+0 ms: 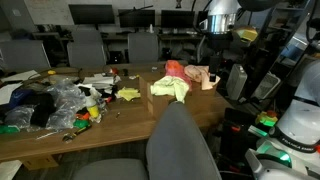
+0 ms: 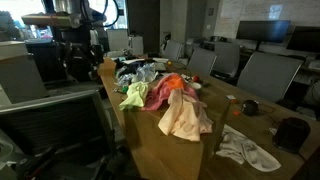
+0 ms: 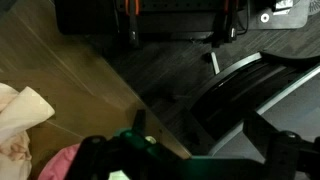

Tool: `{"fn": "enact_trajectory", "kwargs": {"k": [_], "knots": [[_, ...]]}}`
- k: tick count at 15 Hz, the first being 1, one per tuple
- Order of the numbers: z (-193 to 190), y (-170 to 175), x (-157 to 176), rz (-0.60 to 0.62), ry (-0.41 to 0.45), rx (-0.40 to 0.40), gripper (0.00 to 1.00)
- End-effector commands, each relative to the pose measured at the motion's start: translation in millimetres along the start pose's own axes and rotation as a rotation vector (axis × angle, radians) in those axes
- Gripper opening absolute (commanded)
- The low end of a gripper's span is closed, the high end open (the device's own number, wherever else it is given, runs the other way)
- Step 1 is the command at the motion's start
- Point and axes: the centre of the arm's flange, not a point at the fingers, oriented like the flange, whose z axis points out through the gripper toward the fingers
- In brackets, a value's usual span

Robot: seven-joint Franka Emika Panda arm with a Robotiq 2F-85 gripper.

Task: Put the peach shirt, the green towel and the pink shirt on the backrest of the chair

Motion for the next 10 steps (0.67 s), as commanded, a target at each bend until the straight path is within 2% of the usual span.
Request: {"fn": "enact_trajectory", "kwargs": {"k": [1, 10], "knots": [[-1.2, 0.0, 0.3, 0.000, 0.003, 0.000, 1.00], [-4.0, 0.1, 1.1, 0.000, 0.009, 0.000, 1.00]]}}
